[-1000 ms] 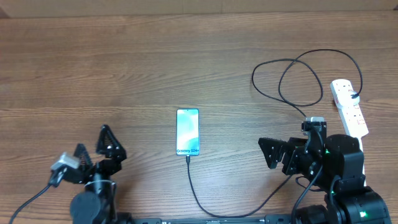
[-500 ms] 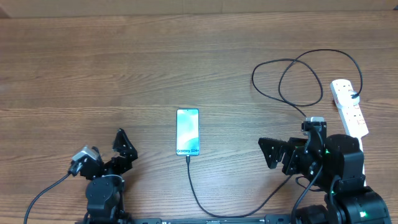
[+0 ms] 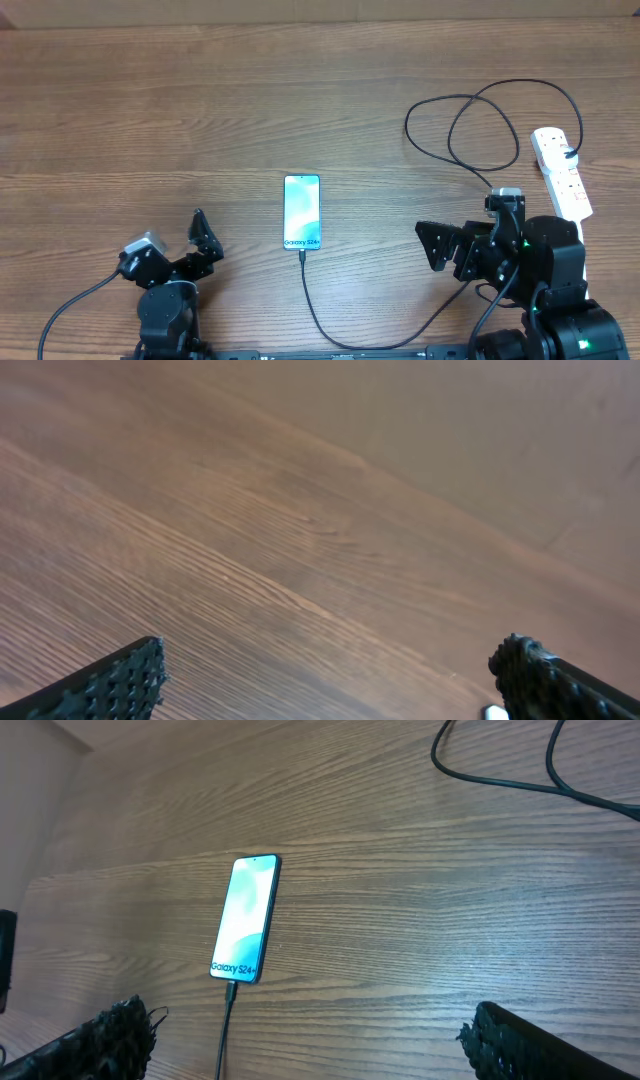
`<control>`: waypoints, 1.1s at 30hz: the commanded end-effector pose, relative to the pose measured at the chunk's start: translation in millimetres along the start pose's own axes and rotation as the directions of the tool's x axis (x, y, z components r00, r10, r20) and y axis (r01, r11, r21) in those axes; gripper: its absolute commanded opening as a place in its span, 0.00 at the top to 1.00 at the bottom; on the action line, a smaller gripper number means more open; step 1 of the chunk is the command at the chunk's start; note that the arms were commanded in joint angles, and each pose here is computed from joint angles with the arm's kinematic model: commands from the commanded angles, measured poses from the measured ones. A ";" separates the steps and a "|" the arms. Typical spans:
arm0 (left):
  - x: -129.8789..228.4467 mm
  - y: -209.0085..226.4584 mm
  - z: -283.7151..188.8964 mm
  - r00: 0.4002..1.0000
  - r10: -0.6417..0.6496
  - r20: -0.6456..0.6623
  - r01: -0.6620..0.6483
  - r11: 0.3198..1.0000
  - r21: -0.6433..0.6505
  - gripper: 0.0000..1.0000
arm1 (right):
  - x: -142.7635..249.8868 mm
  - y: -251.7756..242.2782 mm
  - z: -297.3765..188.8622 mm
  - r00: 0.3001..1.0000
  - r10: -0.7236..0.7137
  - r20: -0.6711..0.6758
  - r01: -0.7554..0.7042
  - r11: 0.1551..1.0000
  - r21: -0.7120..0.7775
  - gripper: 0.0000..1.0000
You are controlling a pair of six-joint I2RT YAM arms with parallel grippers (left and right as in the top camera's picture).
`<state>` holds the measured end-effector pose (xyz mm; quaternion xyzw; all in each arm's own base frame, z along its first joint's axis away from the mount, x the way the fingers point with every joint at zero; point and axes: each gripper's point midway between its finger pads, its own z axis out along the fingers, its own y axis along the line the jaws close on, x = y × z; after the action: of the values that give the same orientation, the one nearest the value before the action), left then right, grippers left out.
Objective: Plug charger to phone and switch on socket
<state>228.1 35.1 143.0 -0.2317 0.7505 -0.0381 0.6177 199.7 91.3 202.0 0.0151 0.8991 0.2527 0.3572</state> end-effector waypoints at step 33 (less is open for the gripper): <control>5.1 -6.8 0.5 0.948 0.318 -0.003 -0.317 0.947 0.049 0.00 | -46.8 3.0 -9.4 0.981 0.001 0.194 -0.005 1.000 0.023 0.96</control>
<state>229.8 26.9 142.5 -0.0993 0.7801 0.0378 0.6166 219.2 97.3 231.0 0.0017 0.8661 0.2732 0.4185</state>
